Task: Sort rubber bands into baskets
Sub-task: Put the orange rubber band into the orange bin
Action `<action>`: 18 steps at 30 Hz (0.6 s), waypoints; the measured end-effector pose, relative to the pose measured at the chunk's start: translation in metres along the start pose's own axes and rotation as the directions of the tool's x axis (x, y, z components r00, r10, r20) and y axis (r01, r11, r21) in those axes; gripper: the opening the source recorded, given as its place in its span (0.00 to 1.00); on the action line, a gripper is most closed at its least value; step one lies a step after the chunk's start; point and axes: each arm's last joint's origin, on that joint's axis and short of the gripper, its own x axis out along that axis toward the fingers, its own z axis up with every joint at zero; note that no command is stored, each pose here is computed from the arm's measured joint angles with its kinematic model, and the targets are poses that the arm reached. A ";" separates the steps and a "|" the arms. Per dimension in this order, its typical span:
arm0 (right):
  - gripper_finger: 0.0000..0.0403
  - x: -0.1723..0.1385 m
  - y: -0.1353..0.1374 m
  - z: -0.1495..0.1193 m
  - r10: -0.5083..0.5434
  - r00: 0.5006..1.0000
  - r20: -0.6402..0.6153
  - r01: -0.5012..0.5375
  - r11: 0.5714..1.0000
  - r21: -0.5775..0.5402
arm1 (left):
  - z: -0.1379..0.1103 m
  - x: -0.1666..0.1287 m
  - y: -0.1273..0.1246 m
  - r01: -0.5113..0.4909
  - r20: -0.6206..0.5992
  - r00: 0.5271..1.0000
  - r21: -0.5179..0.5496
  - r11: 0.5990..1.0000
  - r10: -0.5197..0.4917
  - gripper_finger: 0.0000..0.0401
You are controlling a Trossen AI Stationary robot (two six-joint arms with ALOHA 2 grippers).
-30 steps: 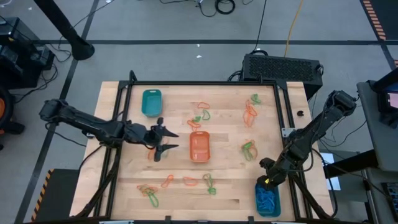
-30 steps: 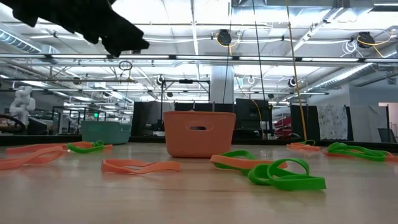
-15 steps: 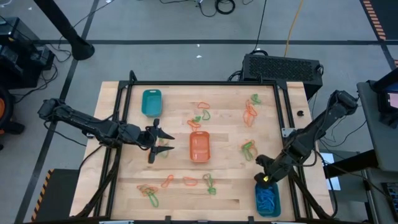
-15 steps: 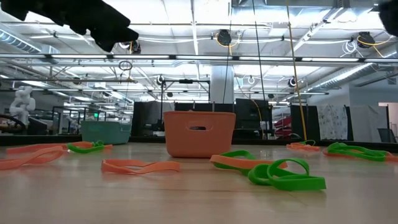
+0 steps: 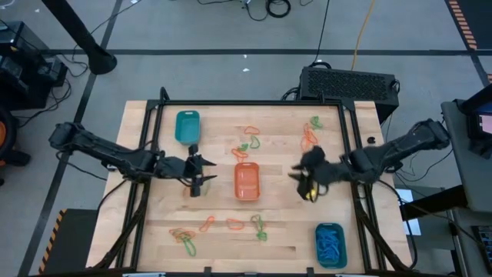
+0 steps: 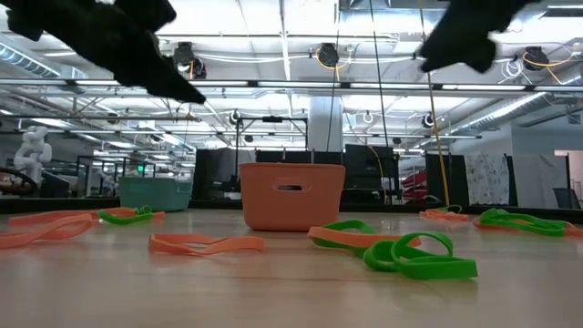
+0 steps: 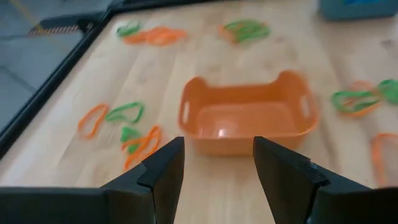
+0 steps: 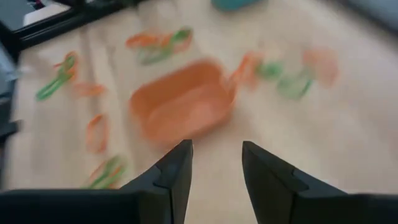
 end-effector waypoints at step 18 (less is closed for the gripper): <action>0.33 0.099 0.006 0.029 0.363 0.931 0.034 -0.341 0.901 -0.270 | -0.027 0.014 0.024 -0.071 -0.261 0.963 -0.016 0.997 0.064 0.49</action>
